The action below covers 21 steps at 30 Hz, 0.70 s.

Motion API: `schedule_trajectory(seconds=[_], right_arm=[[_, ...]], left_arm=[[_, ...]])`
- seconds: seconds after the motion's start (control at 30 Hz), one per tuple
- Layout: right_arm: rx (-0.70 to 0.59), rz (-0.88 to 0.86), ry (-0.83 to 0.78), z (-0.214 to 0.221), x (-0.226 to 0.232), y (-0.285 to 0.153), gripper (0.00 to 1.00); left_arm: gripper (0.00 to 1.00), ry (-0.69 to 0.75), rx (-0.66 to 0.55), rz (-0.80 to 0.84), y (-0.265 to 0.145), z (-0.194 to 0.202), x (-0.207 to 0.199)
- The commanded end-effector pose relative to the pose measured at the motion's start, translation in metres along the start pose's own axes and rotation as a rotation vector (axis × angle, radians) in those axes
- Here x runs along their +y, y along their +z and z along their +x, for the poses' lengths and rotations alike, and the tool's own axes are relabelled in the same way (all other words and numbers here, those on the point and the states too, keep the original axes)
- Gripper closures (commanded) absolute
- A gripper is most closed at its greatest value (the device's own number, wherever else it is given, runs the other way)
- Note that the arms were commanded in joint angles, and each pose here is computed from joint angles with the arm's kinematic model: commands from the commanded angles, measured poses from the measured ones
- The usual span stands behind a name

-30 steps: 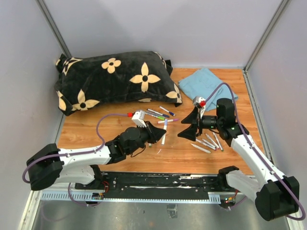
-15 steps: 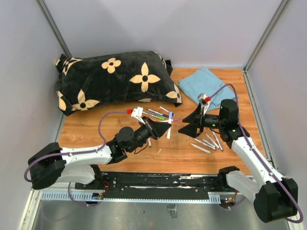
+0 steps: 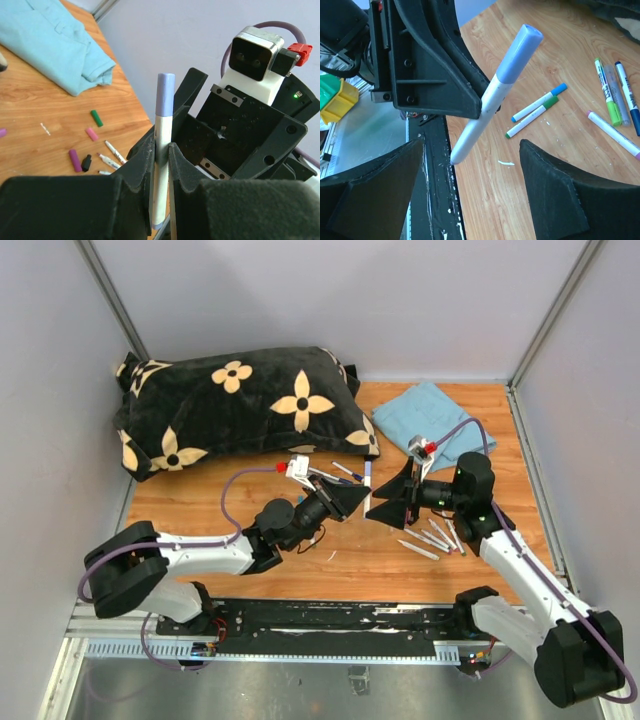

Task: Open the pen caps
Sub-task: Pick up the pen from the center of the board.

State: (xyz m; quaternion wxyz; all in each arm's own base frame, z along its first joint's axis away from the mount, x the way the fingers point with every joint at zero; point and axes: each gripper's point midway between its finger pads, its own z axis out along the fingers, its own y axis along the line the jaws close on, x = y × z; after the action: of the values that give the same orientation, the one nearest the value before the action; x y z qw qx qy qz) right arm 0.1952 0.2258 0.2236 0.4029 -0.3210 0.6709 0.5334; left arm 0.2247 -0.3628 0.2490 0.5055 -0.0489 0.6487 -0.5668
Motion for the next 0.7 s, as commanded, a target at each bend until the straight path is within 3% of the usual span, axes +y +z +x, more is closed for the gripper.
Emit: schedule_trajectory(seconds=[0.0,0.17,0.27,0.47,0.57,0.6,0.67], right_arm=[[-0.023,0.013,0.011,-0.001,0.003,0.003,0.21],[-0.007,0.050,0.037,0.003,-0.003,0.005,0.27],[-0.009,0.061,0.039,0.001,-0.004,0.005,0.36],[-0.022,0.051,0.029,-0.005,0.003,0.003,0.81],[-0.018,0.048,0.025,-0.007,0.006,0.002,0.98],[-0.017,0.046,0.022,-0.008,0.007,0.002,0.99],[-0.014,0.042,0.012,-0.008,0.009,0.001,0.99]], left_arm=[[1.00,-0.027,-0.047,0.056,0.012,-0.008,-0.022],[1.00,-0.033,-0.051,0.069,0.016,-0.006,-0.028],[1.00,-0.028,-0.043,0.077,0.019,-0.002,-0.032],[1.00,-0.021,-0.034,0.098,0.020,0.005,-0.034],[0.98,-0.014,-0.031,0.114,0.017,0.003,-0.037],[0.94,-0.007,-0.017,0.117,0.016,0.005,-0.038],[0.75,0.013,0.016,0.133,0.012,0.009,-0.041]])
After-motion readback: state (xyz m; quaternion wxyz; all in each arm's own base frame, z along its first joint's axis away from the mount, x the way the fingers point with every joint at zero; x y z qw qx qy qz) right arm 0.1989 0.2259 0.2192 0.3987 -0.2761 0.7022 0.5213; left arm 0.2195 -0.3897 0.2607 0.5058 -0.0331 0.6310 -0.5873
